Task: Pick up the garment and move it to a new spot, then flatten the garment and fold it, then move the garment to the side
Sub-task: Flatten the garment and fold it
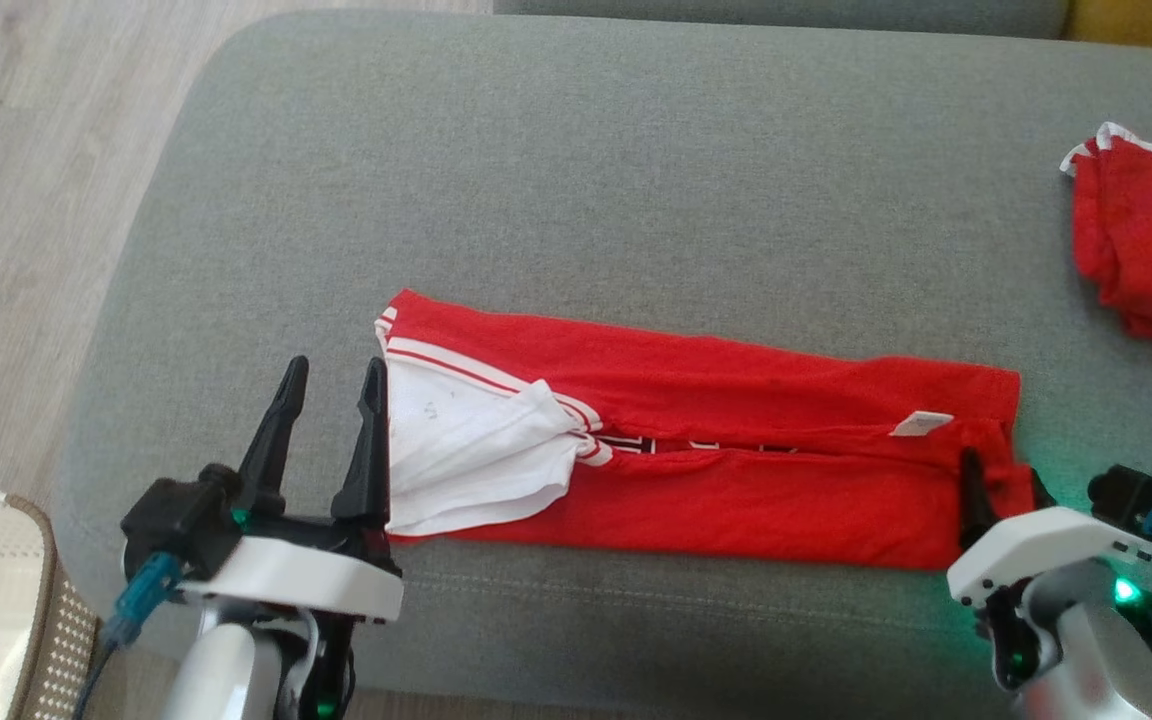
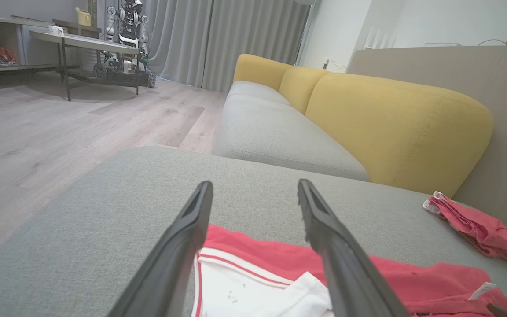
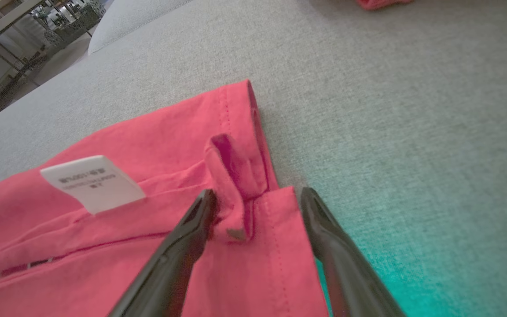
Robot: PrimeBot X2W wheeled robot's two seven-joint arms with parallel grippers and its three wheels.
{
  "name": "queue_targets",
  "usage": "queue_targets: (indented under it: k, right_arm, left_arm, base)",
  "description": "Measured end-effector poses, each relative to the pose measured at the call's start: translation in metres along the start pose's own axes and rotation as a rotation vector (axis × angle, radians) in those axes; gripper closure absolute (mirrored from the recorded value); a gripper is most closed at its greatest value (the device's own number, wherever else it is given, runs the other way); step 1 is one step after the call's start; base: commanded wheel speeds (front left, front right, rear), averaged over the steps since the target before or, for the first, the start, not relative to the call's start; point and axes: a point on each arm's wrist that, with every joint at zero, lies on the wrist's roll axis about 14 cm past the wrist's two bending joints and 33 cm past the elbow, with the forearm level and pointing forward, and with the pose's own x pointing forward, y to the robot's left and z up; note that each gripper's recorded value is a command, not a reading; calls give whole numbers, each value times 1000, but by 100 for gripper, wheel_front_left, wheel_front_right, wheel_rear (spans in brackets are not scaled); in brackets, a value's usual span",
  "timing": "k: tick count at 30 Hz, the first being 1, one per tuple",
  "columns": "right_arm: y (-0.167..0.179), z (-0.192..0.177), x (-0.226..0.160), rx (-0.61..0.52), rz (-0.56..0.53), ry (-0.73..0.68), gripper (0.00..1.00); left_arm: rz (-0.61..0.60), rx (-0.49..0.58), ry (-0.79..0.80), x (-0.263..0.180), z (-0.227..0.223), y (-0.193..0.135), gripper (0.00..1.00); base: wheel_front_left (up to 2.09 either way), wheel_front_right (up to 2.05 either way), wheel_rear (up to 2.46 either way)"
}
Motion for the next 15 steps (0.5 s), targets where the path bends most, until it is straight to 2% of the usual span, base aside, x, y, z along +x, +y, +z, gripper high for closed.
queue_targets:
  k: [9, 10, 11, 12, 15]
  right_arm:
    - [11, -6, 4, 24, 26, 30, 0]
    - [14, -7, 5, 21, 37, 36, 28]
    - [17, -8, 6, 22, 47, 41, 76]
    - [20, -9, 7, 23, 56, 45, 100]
    - [27, -11, 7, 19, 75, 52, 100]
  left_arm:
    - [-4, -7, 2, 2, -1, -2, 0]
    - [-3, -6, 3, 2, -1, -2, 0]
    - [-2, -6, 4, 2, -2, -2, 0]
    - [-2, -6, 4, 3, -2, -1, 0]
    - [1, -5, 1, 3, -1, 0, 0]
  base:
    - [0, 0, 0]
    - [0, 0, 0]
    - [0, 0, 0]
    - [0, 0, 0]
    - [0, 0, 0]
